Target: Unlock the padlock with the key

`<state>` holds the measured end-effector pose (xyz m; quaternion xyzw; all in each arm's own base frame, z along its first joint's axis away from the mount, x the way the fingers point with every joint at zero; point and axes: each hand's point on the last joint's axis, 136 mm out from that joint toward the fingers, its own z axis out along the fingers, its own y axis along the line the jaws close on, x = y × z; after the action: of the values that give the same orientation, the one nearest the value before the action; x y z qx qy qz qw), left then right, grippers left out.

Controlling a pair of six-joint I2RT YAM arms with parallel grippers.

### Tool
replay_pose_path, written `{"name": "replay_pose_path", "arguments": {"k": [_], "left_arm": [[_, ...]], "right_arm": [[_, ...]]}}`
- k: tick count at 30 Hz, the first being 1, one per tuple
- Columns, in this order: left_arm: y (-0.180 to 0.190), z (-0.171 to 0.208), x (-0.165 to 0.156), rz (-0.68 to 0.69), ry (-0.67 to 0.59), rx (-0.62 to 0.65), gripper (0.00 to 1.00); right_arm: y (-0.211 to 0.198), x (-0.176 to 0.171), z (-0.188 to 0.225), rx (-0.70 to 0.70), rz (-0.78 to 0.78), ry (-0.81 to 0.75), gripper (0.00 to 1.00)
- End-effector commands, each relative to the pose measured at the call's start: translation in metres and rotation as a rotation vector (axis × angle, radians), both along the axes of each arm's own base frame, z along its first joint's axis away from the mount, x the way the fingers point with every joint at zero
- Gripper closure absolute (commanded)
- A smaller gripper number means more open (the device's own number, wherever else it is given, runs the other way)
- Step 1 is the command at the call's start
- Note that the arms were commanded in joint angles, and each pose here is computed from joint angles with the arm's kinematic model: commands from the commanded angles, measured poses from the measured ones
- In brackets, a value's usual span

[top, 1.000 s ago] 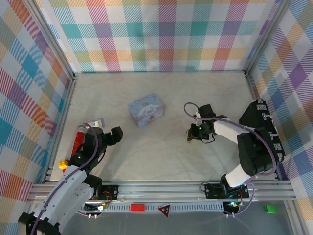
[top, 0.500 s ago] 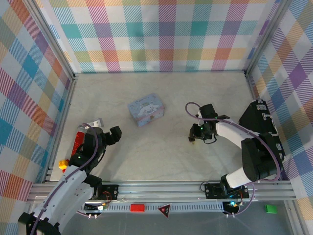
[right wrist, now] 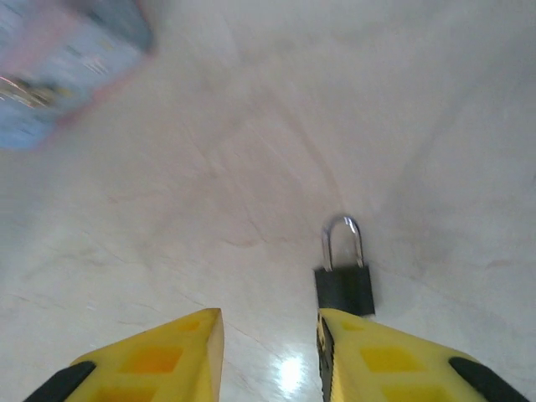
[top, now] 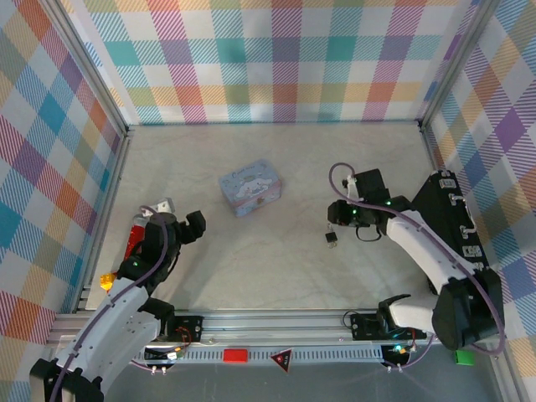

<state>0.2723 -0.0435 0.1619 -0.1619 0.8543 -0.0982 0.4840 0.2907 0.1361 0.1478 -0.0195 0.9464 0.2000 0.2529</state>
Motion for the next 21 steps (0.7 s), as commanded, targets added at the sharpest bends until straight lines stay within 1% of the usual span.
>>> {"name": "replay_pose_path", "arguments": {"k": [1,3,5,7,8,9,10,13,14,16,17,18,21], "left_arm": [[0.014,0.042,0.012,0.083,-0.096,0.031,0.1],[0.022,0.056,0.017,0.127,-0.138,0.062,0.1],[0.034,0.065,0.02,0.199,-0.172,0.092,0.09],[0.046,0.073,0.023,0.27,-0.208,0.122,0.08],[0.05,0.076,0.024,0.296,-0.224,0.135,0.07],[0.053,0.079,0.027,0.316,-0.24,0.154,0.05],[0.055,0.081,0.03,0.327,-0.253,0.18,0.0],[0.069,0.085,0.035,0.416,-0.251,0.252,0.0],[0.074,0.084,0.037,0.444,-0.235,0.284,0.0],[0.08,0.082,0.04,0.481,-0.22,0.329,0.0],[0.081,0.079,0.043,0.483,-0.215,0.351,0.0],[0.081,0.076,0.047,0.474,-0.211,0.394,0.0],[0.091,0.058,0.055,0.519,-0.216,0.521,0.0]], "right_arm": [[-0.009,0.018,0.059,-0.025,-0.01,-0.213,0.62],[-0.024,0.025,0.086,-0.066,-0.069,-0.333,0.52],[-0.044,0.027,0.109,-0.115,-0.161,-0.442,0.42],[-0.063,0.024,0.124,-0.155,-0.237,-0.552,0.27],[-0.069,0.022,0.127,-0.171,-0.254,-0.598,0.22],[-0.073,0.021,0.132,-0.179,-0.266,-0.657,0.18],[-0.075,0.019,0.134,-0.19,-0.26,-0.706,0.15],[-0.074,0.018,0.128,-0.225,-0.221,-0.792,0.12],[-0.076,0.02,0.126,-0.235,-0.226,-0.81,0.09],[-0.08,0.025,0.118,-0.259,-0.247,-0.812,0.02],[-0.082,0.028,0.114,-0.272,-0.255,-0.807,0.01],[-0.083,0.031,0.108,-0.288,-0.257,-0.799,0.01],[-0.087,0.044,0.086,-0.343,-0.258,-0.767,0.01]]}}
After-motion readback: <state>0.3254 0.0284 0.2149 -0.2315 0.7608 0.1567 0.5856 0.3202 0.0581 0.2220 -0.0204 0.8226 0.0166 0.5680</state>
